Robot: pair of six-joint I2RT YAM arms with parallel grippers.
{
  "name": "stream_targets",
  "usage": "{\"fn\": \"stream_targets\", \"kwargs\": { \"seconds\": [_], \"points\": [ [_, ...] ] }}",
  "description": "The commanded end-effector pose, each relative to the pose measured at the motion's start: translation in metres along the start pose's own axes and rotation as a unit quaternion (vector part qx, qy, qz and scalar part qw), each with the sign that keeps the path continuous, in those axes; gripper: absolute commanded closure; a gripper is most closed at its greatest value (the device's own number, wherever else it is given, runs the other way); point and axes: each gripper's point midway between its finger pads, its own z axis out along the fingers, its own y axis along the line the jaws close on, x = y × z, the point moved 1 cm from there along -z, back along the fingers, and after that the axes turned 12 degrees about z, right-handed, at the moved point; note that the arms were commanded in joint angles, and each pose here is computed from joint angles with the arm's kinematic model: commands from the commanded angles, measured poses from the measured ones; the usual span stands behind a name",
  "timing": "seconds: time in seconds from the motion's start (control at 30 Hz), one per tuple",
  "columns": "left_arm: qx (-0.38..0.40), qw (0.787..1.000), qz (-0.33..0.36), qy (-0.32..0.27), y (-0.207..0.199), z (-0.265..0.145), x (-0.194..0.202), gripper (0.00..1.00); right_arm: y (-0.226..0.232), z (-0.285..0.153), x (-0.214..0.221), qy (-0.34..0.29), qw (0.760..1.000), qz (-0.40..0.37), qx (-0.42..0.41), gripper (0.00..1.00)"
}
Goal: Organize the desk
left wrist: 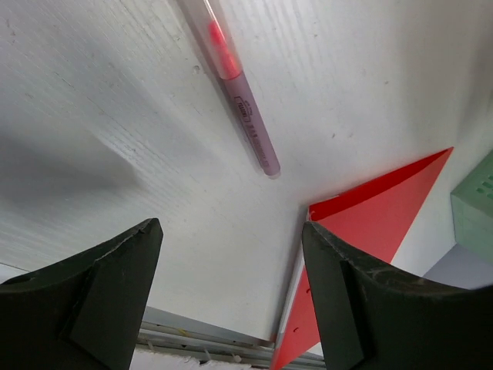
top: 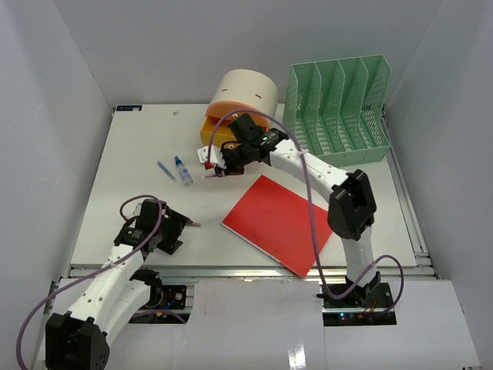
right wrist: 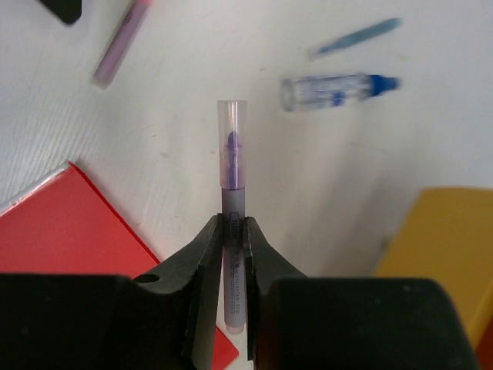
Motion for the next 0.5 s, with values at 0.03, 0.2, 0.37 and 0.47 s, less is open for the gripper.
{"fn": "stream_targets", "kwargs": {
  "seconds": [0.03, 0.2, 0.37, 0.47],
  "points": [
    [0.008, 1.0, -0.029, 0.004, -0.012, 0.009, -0.003, 0.17, -0.039, -0.074, -0.039, -0.08, 0.985, 0.08, 0.128, 0.92],
    [0.0, 1.0, -0.029, 0.003, -0.015, 0.013, -0.007, 0.17, -0.093, -0.119, -0.028, -0.107, 0.959, 0.113, 0.238, 0.92],
    [-0.003, 1.0, -0.031, 0.003, -0.016, 0.015, -0.008, 0.17, -0.123, -0.118, -0.016, -0.097, 0.951, 0.105, 0.274, 0.92],
    [-0.003, 1.0, -0.031, 0.001, -0.016, 0.015, -0.008, 0.17, -0.139, -0.114, -0.011, -0.084, 0.949, 0.089, 0.292, 0.92]
  ]
}}
